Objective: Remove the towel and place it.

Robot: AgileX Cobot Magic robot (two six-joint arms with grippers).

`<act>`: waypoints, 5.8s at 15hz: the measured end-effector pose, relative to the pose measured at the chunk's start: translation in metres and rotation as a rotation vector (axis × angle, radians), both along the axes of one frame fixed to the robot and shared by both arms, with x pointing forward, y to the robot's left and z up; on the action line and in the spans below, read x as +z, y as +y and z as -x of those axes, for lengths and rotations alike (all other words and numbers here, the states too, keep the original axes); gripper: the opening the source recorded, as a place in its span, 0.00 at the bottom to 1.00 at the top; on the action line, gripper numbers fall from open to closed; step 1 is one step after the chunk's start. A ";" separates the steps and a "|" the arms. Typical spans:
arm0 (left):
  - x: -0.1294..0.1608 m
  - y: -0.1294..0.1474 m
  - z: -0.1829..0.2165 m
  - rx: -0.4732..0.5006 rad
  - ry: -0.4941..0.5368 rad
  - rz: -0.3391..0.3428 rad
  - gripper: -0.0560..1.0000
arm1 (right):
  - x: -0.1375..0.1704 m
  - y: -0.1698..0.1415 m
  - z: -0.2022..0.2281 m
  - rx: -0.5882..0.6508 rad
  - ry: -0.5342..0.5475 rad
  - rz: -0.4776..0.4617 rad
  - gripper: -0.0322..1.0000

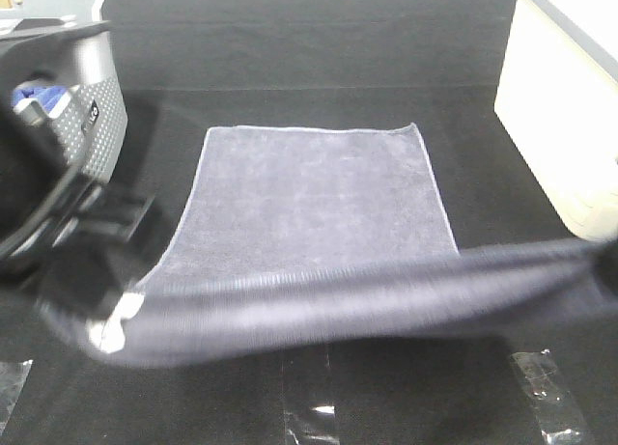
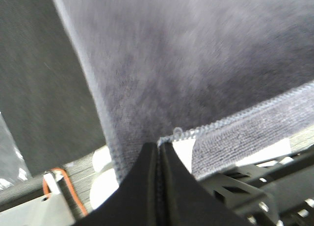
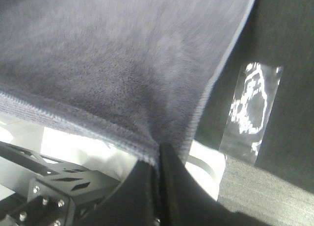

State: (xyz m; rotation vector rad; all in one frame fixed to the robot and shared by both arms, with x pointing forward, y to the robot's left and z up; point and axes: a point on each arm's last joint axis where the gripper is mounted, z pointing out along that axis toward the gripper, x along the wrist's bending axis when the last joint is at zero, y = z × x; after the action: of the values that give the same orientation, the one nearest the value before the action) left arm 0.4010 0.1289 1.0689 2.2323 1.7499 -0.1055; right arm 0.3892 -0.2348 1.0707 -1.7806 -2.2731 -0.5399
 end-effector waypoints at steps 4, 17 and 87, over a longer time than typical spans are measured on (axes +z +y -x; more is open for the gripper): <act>-0.017 -0.003 0.037 0.018 0.049 -0.001 0.05 | -0.021 -0.005 0.039 -0.002 0.019 -0.022 0.03; -0.080 0.016 0.051 0.056 0.202 -0.214 0.39 | -0.061 -0.022 0.053 -0.013 0.138 0.144 0.14; -0.157 -0.002 -0.363 0.295 -0.314 0.049 0.72 | -0.208 0.043 -0.376 -0.124 -0.370 0.106 0.37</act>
State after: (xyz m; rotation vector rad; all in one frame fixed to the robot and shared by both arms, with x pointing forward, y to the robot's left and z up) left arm 0.7645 0.1273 0.9121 1.8148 1.8480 0.2493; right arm 0.7657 -0.1918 0.8630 -2.0263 -2.4770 -0.8487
